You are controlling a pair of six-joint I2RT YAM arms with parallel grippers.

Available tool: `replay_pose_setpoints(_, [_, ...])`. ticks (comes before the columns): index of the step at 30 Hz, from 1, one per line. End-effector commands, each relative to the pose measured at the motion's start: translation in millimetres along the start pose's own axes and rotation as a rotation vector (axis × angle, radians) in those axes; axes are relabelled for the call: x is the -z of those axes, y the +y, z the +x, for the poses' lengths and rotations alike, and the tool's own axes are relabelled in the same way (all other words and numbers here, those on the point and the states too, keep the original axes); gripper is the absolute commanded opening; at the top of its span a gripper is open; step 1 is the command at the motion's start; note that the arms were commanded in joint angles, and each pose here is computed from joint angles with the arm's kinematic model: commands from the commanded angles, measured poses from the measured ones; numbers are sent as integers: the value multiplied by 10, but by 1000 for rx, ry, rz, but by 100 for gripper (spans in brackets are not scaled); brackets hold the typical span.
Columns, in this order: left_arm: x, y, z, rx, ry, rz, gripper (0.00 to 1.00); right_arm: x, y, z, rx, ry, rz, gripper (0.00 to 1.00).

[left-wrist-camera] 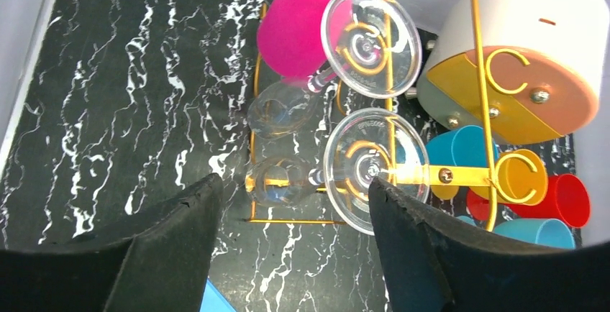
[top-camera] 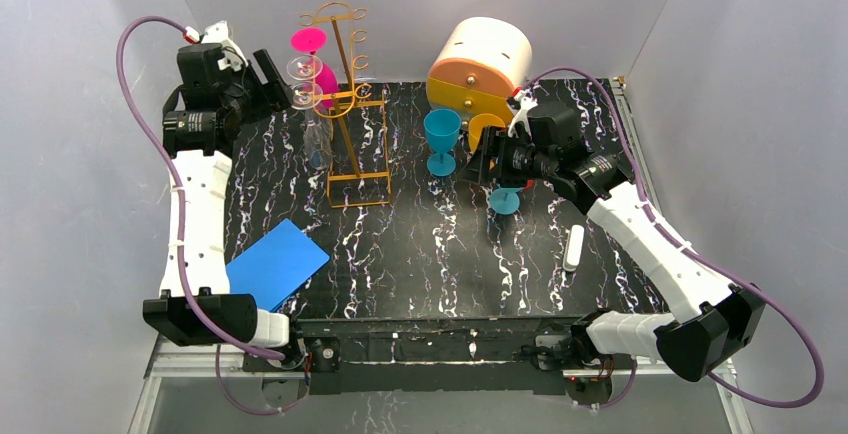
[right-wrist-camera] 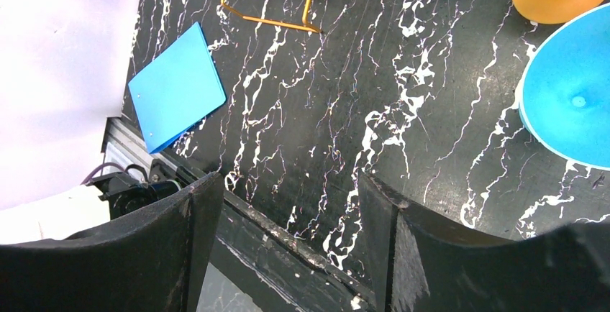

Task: Take the wine glass off the wine glass rack
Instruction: Pick up the wine glass from the wine rack.

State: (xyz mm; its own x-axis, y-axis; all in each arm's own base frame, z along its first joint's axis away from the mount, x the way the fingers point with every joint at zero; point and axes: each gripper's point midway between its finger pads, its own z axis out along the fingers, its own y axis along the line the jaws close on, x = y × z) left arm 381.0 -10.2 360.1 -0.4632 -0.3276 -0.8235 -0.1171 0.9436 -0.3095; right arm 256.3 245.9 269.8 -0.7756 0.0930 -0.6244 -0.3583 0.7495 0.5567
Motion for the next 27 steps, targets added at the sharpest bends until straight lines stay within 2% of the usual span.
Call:
replay_pose_setpoints(1, [-3, -179, -46, 40, -2, 130, 68, 77, 85, -89, 11, -34, -25, 77])
replay_pose_setpoints(5, [-33, -303, -106, 74, -10, 208, 64, 72, 101, -86, 11, -31, -35, 77])
replay_pose_setpoints(9, [-99, -377, -39, 99, 32, 263, 60, 63, 106, -74, 11, -25, -38, 77])
replay_pose_setpoints(15, [-223, -337, 63, 151, 55, 262, 54, 34, 107, -59, 2, -20, -45, 77])
replay_pose_setpoints(21, [-222, -344, 54, 145, 50, 270, 49, 2, 105, -42, -9, -6, -46, 77])
replay_pose_setpoints(27, [-193, -288, 78, 153, 21, 242, 36, -13, 90, -35, -12, -4, -42, 78])
